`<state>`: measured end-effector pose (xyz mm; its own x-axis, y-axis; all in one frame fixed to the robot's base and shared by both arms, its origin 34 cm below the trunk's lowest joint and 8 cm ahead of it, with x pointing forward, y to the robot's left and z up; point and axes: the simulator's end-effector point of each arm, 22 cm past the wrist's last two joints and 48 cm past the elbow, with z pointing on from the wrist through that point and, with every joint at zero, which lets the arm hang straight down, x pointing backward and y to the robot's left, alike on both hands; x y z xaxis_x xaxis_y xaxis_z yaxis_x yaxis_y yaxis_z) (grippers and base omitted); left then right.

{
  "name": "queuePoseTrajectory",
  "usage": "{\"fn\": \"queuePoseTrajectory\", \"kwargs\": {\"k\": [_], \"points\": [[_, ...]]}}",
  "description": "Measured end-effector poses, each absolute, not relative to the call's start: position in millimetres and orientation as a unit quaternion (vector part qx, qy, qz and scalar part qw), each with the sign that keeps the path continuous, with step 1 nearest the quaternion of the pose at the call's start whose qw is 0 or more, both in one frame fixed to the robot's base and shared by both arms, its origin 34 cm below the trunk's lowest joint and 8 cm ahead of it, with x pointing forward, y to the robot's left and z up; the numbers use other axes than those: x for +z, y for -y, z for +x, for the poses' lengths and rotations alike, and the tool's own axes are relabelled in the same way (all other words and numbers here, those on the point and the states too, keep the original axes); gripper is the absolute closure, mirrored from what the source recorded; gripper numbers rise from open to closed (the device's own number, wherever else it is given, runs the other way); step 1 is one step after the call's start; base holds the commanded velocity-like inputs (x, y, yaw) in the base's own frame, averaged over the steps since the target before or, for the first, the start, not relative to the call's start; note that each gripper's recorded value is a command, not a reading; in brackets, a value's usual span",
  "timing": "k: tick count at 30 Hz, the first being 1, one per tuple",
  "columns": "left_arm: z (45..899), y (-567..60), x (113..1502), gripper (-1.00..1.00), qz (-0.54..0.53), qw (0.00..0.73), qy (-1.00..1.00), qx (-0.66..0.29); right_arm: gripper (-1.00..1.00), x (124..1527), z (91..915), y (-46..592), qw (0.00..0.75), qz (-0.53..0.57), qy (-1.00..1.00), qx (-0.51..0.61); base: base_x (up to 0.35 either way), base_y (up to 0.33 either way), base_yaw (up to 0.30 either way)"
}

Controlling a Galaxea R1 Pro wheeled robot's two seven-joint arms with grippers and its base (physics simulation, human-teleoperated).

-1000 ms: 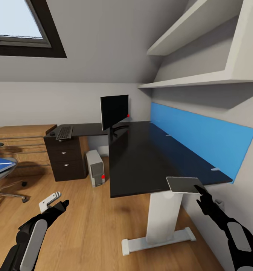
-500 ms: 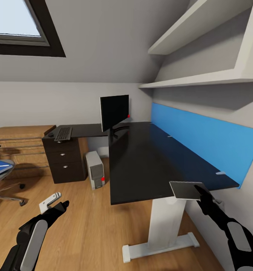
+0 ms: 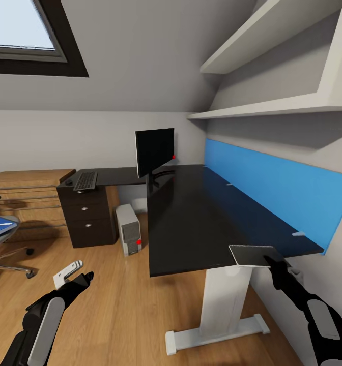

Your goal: In the bedroom, organize the workspace by keeping the computer under the desk, ensuring the monitor is on the desk, placing the keyboard on the desk next to the monitor, placing the mouse on the desk next to the keyboard, moving the folder from the swivel chair onto the desk next to the mouse, stacking the notebook on top of the folder with the pen on top of the notebook, and positioning the swivel chair next to the desk.

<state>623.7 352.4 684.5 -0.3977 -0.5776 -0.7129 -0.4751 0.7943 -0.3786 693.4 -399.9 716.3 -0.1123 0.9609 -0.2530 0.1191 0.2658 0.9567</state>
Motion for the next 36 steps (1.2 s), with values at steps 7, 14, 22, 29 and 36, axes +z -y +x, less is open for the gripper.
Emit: {"fn": "queuePoseTrajectory", "kwargs": {"k": [7, 14, 22, 29, 36], "points": [[623.7, -352.4, 684.4, -1.0, -0.316, 0.449, -0.834, -0.057, 1.0, 716.4, 693.6, 400.0, 0.503, 0.437, -0.618, 0.417, 0.0, 0.0, 0.0], [623.7, -352.4, 684.4, -1.0, -0.316, 0.449, -0.834, -0.057, 1.0, 726.6, 695.5, 400.3, 0.514, 0.427, -0.616, 0.417, 0.0, 0.0, 0.0], [623.6, -352.4, 683.8, -1.0, -0.316, 0.448, -0.834, -0.057, 1.0, 765.7, 699.6, 399.1, 0.545, 0.399, -0.603, 0.424, 0.0, 0.0, 0.0], [623.6, -352.2, 683.7, -1.0, -0.316, 0.448, -0.834, -0.057, 1.0, 769.3, 699.5, 398.2, 0.548, 0.392, -0.605, 0.424, 0.0, 0.0, 0.0], [623.7, -351.7, 683.7, -1.0, -0.315, 0.448, -0.835, -0.057, 1.0, 777.1, 690.9, 389.2, 0.56, 0.361, -0.611, 0.427, 0.0, 0.0, 0.0]]}}
